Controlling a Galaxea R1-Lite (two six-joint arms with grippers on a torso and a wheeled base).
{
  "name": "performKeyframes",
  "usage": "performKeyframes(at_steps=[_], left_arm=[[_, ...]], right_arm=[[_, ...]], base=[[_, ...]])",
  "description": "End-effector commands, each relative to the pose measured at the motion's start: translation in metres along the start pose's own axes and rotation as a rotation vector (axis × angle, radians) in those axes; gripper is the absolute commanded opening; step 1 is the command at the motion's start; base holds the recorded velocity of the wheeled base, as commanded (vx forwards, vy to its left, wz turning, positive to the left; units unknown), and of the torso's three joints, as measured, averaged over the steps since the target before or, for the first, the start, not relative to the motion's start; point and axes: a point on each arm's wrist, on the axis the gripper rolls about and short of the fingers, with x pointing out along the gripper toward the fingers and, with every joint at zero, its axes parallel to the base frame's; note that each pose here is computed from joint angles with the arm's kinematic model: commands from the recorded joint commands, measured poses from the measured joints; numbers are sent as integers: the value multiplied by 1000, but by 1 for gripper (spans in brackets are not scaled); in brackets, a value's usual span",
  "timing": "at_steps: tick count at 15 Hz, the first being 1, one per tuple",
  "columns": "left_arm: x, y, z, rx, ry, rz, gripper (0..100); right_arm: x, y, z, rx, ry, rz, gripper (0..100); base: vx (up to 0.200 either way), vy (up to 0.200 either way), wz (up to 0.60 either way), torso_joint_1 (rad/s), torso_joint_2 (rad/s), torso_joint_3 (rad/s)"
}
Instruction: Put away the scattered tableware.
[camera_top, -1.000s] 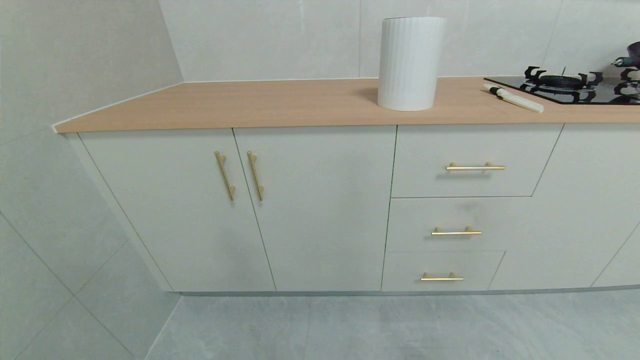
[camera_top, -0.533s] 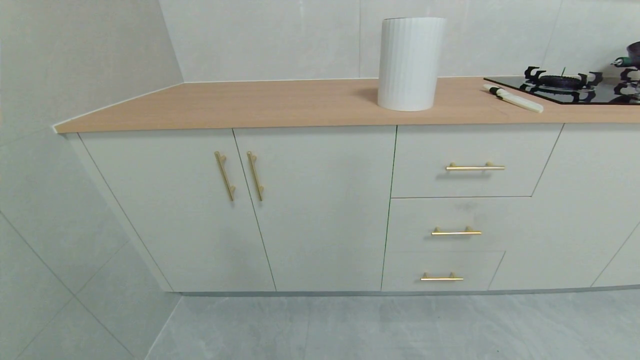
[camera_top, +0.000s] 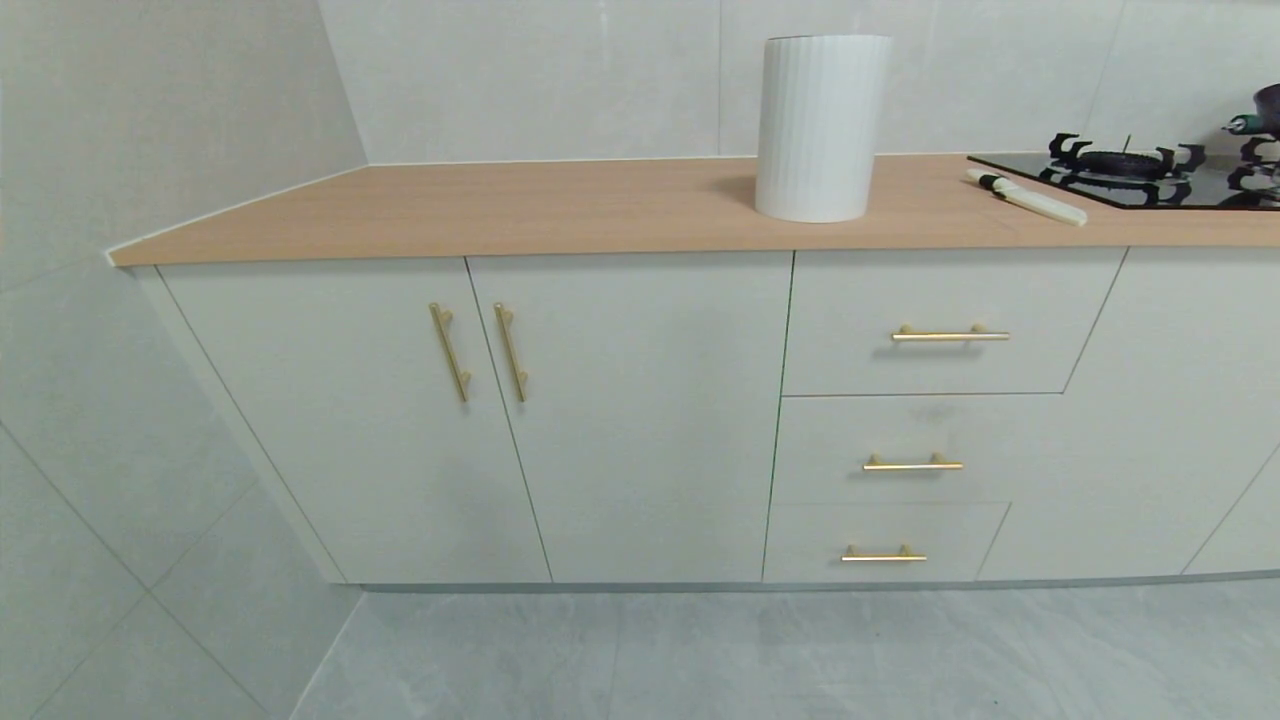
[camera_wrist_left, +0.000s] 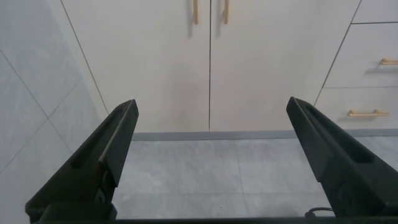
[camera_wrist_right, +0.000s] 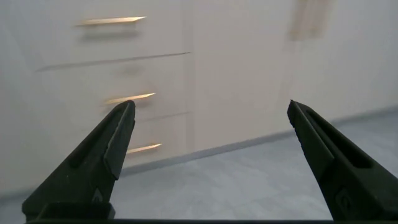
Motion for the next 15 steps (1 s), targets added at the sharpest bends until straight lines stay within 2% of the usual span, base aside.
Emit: performKeyframes(at_steps=[1,5,7,15], left_arm=[[0,0,0,0,1,0,100],[0,0,0,0,1,0,100],[0,0,0,0,1,0,100],[0,0,0,4,1,-2,100]], right_arm=[[1,1,-6,-8,34,40,100],[0,2,-8,-3,49,85,100],[-1,6,-14,32,117,232,100],[-1,6,-12,37,97,237,100]], base=[[0,0,0,0,0,0],[0,0,0,0,0,0],[0,0,0,0,0,0],[0,0,0,0,0,0]])
